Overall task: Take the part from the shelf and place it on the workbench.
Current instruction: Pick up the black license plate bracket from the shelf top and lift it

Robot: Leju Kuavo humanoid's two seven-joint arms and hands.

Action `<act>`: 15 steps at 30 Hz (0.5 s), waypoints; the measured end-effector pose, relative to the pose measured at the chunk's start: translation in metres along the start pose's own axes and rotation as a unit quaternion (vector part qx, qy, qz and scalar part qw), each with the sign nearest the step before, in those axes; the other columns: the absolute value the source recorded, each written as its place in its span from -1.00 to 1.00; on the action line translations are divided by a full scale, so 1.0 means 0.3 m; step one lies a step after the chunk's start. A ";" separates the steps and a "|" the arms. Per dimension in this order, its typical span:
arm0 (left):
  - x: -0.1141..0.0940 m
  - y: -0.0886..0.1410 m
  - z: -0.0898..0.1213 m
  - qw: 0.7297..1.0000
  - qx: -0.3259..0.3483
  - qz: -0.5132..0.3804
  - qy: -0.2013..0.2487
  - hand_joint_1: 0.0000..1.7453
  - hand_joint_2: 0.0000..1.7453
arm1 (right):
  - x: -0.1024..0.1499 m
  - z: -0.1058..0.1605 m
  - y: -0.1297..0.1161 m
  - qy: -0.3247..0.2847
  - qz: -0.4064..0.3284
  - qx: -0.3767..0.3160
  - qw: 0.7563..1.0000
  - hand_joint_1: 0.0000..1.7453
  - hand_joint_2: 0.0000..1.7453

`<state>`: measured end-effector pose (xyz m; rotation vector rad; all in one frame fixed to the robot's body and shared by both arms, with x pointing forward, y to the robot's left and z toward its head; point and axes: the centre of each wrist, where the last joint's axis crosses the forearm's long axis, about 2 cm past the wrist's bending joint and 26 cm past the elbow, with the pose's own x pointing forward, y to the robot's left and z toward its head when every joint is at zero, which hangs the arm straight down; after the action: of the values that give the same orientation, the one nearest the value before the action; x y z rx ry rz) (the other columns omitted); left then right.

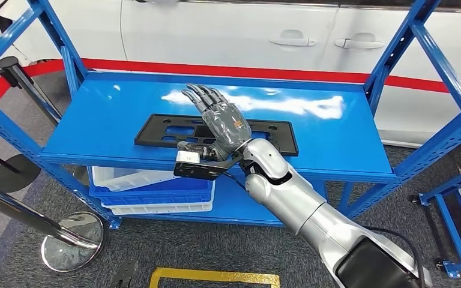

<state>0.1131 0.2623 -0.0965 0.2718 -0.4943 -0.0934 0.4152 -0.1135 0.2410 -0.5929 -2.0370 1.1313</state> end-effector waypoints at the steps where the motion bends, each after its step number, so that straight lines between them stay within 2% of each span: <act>1: 0.000 0.000 0.000 1.000 0.000 0.000 0.000 -1.00 -1.00 | -0.001 0.000 -0.001 0.000 0.001 0.001 1.000 -1.00 -0.50; 4: 0.003 0.001 -0.001 1.000 -0.001 0.000 -0.001 -1.00 -1.00 | -0.001 -0.004 -0.007 -0.001 0.002 -0.001 1.000 -1.00 1.00; 15: 0.007 0.012 -0.006 1.000 0.001 -0.011 -0.005 -1.00 -1.00 | 0.003 -0.008 -0.011 -0.004 0.021 0.002 1.000 -1.00 1.00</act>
<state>0.1159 0.2657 -0.0960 0.2780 -0.5011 -0.1161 0.4163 -0.1133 0.2449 -0.6334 -2.0361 1.1638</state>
